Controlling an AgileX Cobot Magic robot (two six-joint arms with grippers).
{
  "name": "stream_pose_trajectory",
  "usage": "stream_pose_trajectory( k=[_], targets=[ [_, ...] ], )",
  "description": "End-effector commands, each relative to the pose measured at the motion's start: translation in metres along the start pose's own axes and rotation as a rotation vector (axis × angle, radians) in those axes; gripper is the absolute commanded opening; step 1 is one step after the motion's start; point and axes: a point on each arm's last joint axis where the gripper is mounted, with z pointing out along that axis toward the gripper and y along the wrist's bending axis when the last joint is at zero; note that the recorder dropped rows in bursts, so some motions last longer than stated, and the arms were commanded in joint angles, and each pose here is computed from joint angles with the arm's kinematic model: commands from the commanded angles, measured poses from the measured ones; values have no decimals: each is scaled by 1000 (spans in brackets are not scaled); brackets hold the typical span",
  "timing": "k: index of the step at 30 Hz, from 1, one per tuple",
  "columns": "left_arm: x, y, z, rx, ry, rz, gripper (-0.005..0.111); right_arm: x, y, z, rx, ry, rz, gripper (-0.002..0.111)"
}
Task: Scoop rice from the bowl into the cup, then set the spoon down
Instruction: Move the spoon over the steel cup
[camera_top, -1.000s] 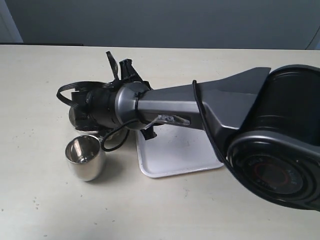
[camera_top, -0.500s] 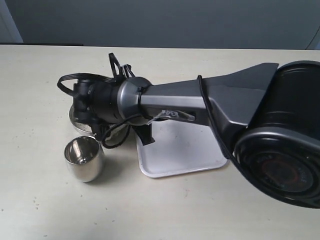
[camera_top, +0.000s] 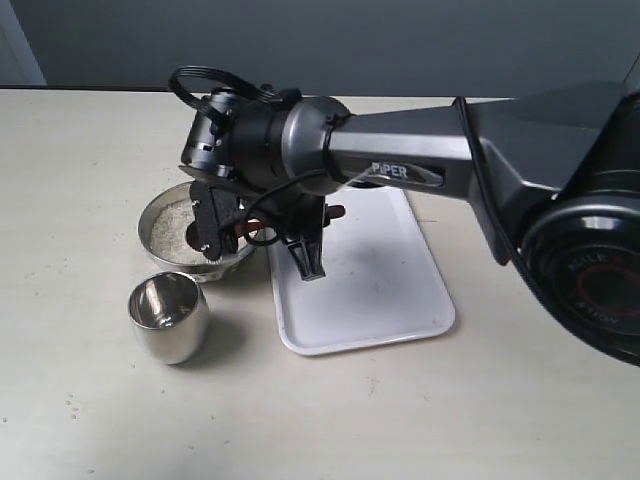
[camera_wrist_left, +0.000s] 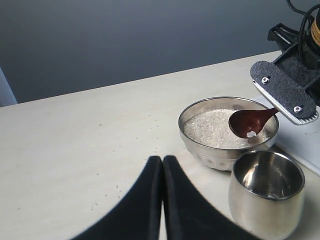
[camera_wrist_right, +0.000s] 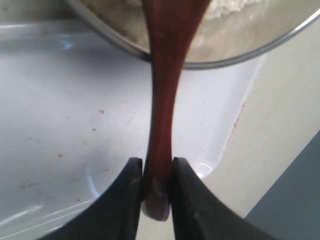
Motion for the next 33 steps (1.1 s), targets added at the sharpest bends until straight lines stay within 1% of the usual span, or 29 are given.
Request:
stream_pose_trajectory(
  k=[1,8,13,18,25,33],
  targets=[
    [-2,0,-1,0,-21,0,1,9,-7,-13,6,-31,28,-1],
    [-2,0,-1,0,-21,0,1,19,-9,-33,-9,-54,78,-1],
    [-2,0,-1,0,-21,0,1,24,-5,-44,-43,-27,169,-1],
    [-2,0,-1,0,-21,0,1,9,7,-55,-75,-62,178,-1],
    [-2,0,-1,0,-21,0,1,-10,22,-69,-68,-91,143,-1],
    [-2,0,-1,0,-21,0,1,-17,28,-74,-73,-101,221,-1]
  ],
)
